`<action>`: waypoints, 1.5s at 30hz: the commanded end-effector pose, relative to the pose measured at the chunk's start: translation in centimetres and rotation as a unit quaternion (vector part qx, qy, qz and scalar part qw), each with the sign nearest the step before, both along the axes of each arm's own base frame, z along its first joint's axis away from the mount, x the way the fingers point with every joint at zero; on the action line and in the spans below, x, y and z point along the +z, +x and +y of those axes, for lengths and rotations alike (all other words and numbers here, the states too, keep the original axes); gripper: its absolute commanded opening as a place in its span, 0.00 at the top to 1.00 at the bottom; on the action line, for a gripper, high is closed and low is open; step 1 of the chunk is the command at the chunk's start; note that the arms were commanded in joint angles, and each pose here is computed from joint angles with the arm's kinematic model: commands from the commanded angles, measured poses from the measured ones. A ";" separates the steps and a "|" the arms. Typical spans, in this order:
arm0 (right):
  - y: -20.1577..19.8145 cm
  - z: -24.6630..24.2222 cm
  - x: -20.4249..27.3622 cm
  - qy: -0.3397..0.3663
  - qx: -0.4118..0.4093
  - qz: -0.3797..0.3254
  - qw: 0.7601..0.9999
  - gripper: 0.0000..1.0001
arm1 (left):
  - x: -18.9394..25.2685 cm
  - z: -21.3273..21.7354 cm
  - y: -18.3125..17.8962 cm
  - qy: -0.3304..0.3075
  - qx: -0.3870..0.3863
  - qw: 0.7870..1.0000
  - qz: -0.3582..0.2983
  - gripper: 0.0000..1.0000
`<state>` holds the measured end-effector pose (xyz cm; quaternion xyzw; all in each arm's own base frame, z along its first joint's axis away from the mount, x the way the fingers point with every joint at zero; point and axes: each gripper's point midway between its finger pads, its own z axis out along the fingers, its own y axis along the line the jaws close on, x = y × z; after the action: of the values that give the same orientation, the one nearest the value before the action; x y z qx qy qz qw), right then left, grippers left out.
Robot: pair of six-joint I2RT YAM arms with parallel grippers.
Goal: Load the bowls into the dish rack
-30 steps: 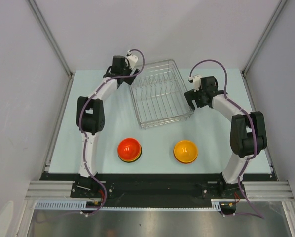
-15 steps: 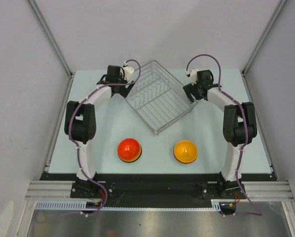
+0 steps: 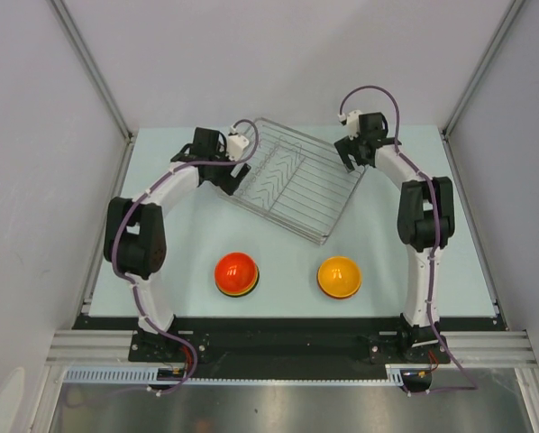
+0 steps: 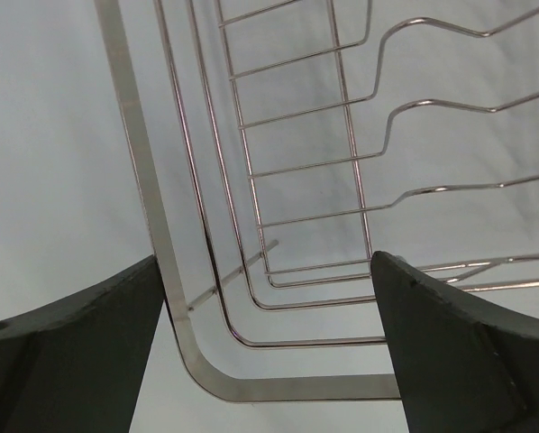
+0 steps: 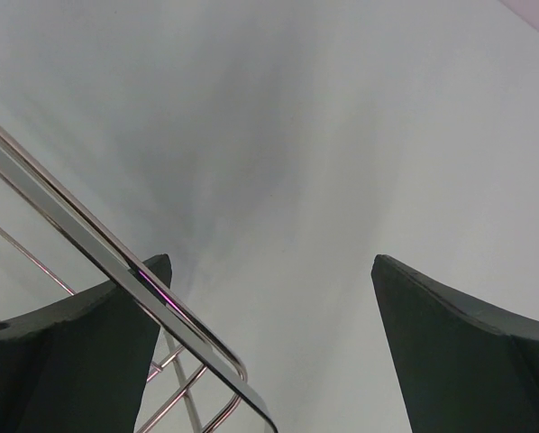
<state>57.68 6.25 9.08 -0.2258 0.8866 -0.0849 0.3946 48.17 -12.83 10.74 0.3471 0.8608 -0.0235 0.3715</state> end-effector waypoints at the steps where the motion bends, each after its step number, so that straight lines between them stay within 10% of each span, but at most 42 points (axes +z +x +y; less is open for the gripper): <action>1: 2.7 -1.6 4.7 -0.003 -0.020 -0.059 0.998 0.00 | 0.2 -1.6 -4.2 -0.009 -0.051 0.997 0.048 0.00; 18: -3.7 3.7 7.2 0.018 0.143 -0.007 0.990 0.00 | 0.8 -3.3 -3.6 -0.051 -0.048 0.996 0.050 0.00; 31: -7.5 2.9 8.5 0.112 0.043 0.025 0.992 0.00 | 7.8 -3.3 0.0 -0.081 -0.009 0.993 -0.080 0.00; 45: -12.7 1.4 5.8 0.152 -0.037 0.089 0.984 0.00 | 6.1 0.5 6.0 0.023 0.064 0.984 -0.164 0.00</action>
<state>46.31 7.64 13.90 -0.1724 0.9229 0.0432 0.3417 51.35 -13.25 16.69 0.3004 0.8240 0.0236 0.4799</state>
